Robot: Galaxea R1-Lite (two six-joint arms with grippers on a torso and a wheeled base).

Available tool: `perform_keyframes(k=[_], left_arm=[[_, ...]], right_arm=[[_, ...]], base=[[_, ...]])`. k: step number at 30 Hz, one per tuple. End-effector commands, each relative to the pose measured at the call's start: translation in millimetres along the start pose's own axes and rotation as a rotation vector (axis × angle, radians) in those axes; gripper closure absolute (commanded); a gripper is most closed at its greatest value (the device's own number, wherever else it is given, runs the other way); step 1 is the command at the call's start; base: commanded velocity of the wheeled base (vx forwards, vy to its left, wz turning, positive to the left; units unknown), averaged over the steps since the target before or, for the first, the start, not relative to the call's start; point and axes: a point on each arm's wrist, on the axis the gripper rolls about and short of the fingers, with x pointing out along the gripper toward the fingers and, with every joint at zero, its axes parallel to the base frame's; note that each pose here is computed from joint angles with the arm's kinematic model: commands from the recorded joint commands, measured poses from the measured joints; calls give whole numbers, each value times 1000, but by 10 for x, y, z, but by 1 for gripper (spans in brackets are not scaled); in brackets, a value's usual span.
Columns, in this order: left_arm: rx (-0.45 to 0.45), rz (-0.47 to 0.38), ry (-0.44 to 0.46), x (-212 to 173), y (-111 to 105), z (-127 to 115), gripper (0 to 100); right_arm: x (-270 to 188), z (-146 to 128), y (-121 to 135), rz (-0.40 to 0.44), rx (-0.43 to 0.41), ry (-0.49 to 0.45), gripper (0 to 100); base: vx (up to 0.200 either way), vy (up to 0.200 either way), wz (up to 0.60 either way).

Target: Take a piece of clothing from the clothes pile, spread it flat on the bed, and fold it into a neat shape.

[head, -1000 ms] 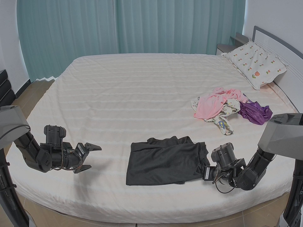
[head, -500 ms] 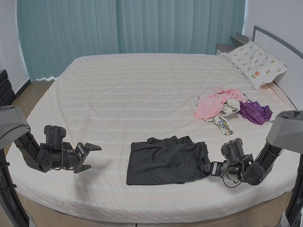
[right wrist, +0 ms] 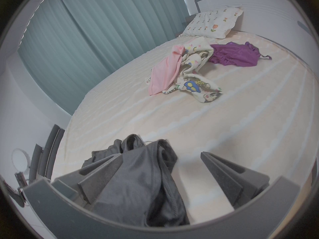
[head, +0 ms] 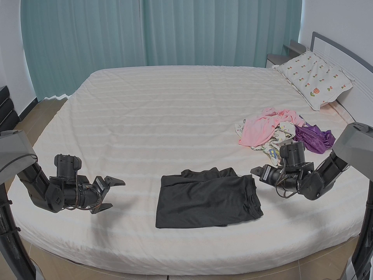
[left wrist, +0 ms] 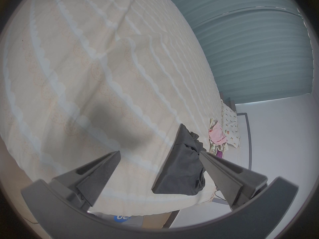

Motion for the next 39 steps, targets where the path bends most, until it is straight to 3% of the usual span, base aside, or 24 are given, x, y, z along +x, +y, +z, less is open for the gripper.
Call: perform_keyframes(k=[1, 11, 12, 21, 25, 35, 39], left_arm=[[-1, 1, 0, 4, 4, -1, 0], [-1, 2, -1, 0, 4, -3, 0], [-2, 3, 0, 3, 7, -3, 0], [-2, 3, 0, 3, 7, -3, 0], [-1, 2, -1, 0, 4, -3, 0], [-2, 4, -1, 3, 8, -3, 0], [-2, 4, -1, 3, 8, -3, 0]], right_arm=[[564, -122, 33, -16, 54, 65, 0], [903, -172, 82, 29, 154, 164, 0], [934, -183, 72, 29, 161, 168, 100], [952, 103, 141, 68, 281, 87, 100], [924, 189, 127, 78, 296, 61, 100], [923, 255, 135, 146, 366, -22, 100], [924, 219, 105, 144, 362, -13, 100]], base=[[0, 0, 0], [0, 0, 0], [0, 0, 0], [0, 0, 0], [0, 0, 0], [0, 0, 0], [0, 0, 0]])
